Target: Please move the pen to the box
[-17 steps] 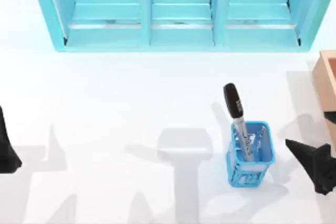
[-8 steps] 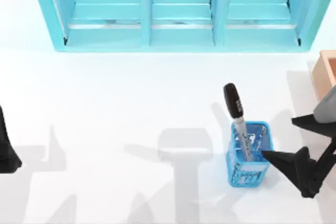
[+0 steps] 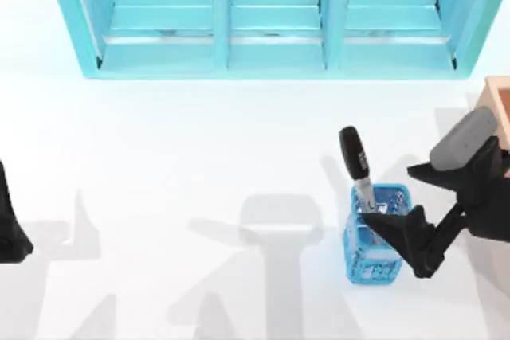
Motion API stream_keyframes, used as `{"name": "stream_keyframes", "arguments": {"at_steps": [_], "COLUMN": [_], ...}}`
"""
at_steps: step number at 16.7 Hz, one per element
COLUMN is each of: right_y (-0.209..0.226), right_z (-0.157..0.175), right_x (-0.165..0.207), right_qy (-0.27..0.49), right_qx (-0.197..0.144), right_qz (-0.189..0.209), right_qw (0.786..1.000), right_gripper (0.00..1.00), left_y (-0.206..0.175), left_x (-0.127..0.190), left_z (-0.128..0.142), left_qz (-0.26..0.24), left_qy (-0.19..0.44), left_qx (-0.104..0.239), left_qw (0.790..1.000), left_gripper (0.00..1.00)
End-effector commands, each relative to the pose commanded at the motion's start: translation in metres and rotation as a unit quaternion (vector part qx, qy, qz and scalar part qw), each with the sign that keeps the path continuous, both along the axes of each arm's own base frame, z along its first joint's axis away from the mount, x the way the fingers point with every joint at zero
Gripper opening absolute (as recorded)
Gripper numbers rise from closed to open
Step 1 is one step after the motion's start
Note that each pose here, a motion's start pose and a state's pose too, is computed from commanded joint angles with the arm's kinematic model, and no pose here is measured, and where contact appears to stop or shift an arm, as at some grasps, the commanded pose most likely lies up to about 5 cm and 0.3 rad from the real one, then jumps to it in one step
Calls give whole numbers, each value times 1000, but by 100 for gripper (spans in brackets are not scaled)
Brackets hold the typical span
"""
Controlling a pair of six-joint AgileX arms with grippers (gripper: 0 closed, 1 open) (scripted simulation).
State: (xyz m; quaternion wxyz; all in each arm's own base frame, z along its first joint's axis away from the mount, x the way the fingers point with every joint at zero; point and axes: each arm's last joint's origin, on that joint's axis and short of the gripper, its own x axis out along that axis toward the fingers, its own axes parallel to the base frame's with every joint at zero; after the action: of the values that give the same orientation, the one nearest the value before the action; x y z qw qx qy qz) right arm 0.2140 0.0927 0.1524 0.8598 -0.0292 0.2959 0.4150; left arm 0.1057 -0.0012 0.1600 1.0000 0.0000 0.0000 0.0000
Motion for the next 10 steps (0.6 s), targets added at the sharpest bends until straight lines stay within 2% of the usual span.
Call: {"name": "stream_keyframes", "arguments": {"at_steps": [5, 10], "right_y": [35, 42], "right_z": [-31, -37], "right_x": [19, 20], "right_qy": [1, 1], "right_qx": [0, 0], "right_qz": [0, -1], "right_qw": [1000, 1000], "right_gripper": [100, 100], "left_y": [0, 0], "left_x": [0, 0], "left_z": [0, 0], "left_qz": [0, 0], "left_qy": [0, 0], "left_qx": [0, 0], "left_qw": [1000, 1000], "left_gripper": [100, 100]}}
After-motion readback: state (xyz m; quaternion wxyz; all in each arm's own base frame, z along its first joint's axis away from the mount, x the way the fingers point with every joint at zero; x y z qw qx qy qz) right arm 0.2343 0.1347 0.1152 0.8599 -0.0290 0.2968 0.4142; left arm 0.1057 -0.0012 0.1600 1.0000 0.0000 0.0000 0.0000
